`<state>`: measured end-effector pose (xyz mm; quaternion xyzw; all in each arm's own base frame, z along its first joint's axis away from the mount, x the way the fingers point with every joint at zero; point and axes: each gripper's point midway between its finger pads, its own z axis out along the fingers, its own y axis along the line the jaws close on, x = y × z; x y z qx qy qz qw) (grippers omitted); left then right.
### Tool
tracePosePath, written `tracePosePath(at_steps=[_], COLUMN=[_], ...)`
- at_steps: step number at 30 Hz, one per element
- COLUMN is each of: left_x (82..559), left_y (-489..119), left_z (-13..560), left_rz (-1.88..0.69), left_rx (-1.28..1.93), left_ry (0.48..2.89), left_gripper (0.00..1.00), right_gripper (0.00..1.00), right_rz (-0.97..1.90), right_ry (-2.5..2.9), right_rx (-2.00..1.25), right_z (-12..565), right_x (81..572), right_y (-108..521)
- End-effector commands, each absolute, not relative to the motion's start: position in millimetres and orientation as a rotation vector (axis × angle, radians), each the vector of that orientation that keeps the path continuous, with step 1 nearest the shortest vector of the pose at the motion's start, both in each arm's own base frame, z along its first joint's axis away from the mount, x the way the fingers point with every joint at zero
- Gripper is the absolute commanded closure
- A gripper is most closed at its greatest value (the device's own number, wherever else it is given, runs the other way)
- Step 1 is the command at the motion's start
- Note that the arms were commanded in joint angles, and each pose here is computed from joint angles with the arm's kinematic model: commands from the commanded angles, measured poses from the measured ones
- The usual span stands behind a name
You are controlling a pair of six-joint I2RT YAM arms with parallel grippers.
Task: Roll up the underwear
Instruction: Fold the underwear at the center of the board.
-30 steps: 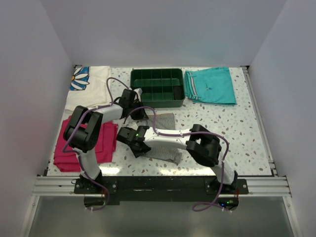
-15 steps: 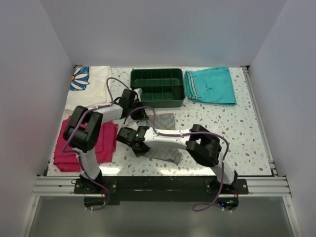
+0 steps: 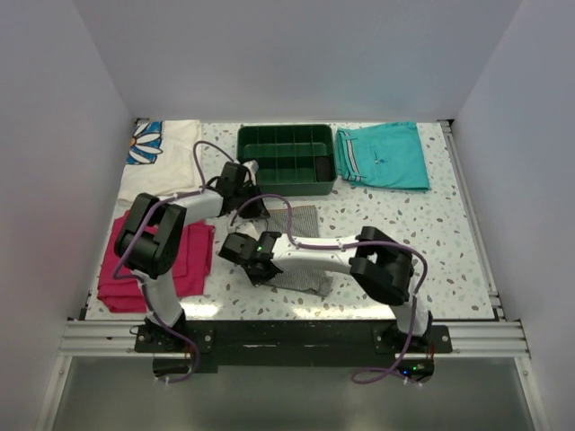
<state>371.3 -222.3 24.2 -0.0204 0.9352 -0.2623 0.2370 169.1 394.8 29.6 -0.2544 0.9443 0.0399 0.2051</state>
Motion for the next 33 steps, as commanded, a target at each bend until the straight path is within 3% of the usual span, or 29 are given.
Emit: tracePosePath(at_steps=[1, 11, 22, 33], left_x=[369, 352, 354, 364], left_y=[-218, -209, -215, -246], left_z=[54, 71, 75, 85], left_rz=[-0.734, -0.734, -0.715, -0.709], left_rx=[-0.107, -0.175, -0.192, -0.14], left_ry=[2.494, 2.46, 2.479, 2.494], left_gripper=[1.0, 1.0, 1.0, 1.0], right_gripper=[1.0, 1.0, 1.0, 1.0], right_rz=[0.305, 0.49, 0.698, 0.712], right_ry=[2.527, 2.541, 2.581, 2.609], right_rx=[-0.687, -0.687, -0.452, -0.373], right_z=[79, 85, 84, 75], right_x=[168, 150, 161, 162], right_y=[402, 383, 351, 334])
